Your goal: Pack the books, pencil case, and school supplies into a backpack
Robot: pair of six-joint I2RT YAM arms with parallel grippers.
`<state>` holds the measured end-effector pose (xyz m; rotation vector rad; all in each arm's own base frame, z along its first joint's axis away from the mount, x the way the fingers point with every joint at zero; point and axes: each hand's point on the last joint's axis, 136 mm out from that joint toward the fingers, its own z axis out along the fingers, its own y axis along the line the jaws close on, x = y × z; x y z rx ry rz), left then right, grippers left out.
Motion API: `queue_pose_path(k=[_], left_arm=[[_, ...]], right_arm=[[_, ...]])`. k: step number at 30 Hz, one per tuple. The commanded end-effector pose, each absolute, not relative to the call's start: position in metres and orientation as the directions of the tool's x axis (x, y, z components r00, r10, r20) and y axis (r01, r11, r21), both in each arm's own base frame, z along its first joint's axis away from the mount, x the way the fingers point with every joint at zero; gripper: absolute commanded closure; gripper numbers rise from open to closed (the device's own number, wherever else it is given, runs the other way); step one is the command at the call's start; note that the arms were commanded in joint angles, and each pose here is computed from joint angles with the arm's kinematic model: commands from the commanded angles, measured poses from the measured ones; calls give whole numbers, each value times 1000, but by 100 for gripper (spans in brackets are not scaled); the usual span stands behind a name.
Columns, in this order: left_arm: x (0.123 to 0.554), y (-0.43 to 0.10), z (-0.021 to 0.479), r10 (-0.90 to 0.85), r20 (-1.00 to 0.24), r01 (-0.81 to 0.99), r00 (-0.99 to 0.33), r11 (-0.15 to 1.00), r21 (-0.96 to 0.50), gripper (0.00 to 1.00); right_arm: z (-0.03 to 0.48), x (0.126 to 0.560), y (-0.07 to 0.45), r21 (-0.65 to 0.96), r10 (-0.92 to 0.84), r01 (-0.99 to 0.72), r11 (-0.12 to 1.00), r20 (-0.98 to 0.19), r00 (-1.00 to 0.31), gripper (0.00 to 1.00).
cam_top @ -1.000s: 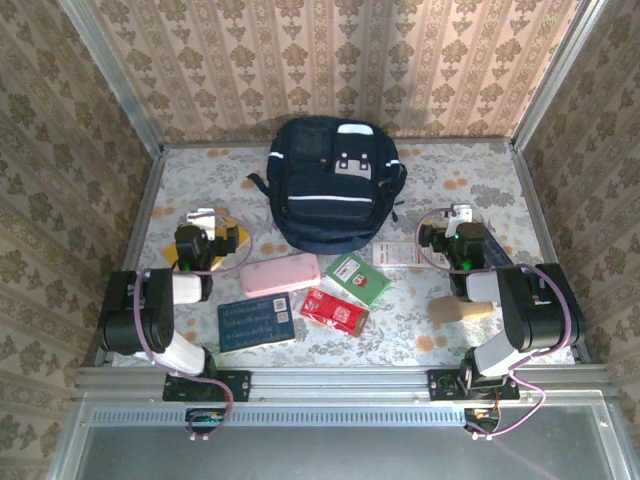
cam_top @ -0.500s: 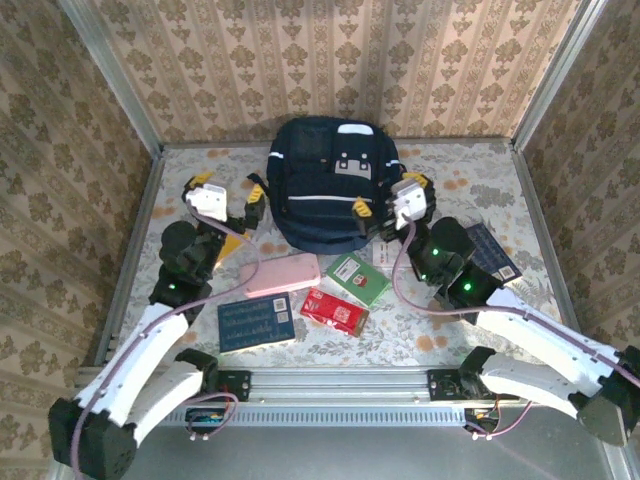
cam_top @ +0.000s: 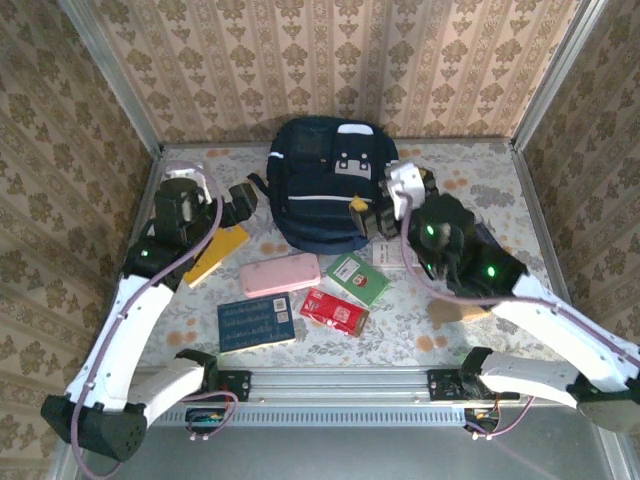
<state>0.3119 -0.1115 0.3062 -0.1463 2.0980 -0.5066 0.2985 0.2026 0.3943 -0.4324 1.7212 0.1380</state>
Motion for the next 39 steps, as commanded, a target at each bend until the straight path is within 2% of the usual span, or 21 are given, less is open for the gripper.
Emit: queue_pose_path(k=[1,4,8,12,15,18,20,22,24,27,30,34,39], left_arm=[[305,-121,275,-290,-634,22,-717,899,-437,0],[309,-129,253,-242,-590,35,-770,908,-418,0],[314,-141,238,-221,-563,63,-796,896,-440,0],[329,-160,222,-226,-519,51,-824,883,-466,0],[343,-183,210,-217,-466,-2,-858,908,-419,0],[357,-211,193,-303,-351,-135,-886,892,-431,11],[366,-233,178,-363,-246,-216,-899,854,-473,14],[376,-256,165,-414,-149,-281,-898,800,-531,21],[391,-280,160,-441,-113,-300,-890,754,-584,27],[405,-298,152,-499,-67,-373,-864,725,-580,29],[410,-310,141,-558,0,-456,-830,678,-576,29],[420,-324,127,-629,29,-505,-777,596,-624,34],[422,-330,105,-646,44,-539,-762,595,-596,36]], right_arm=[[329,321,207,-211,-344,-348,913,-857,-383,0],[312,329,223,-242,-412,-419,875,-826,-384,0],[298,364,235,-233,-381,-365,901,-827,-414,0],[266,396,227,-61,-240,-289,955,-732,-638,0],[254,420,209,-43,-146,-164,985,-711,-688,0],[254,436,170,-105,-30,70,992,-734,-678,0],[253,437,154,-80,52,163,983,-736,-675,0],[252,435,142,-34,120,218,975,-746,-655,0],[257,431,130,10,170,261,965,-781,-600,1],[266,420,109,46,227,339,940,-826,-515,3],[273,410,98,78,254,366,927,-850,-462,3],[283,406,108,189,298,288,939,-865,-404,4],[290,398,109,236,317,244,941,-870,-378,4]])
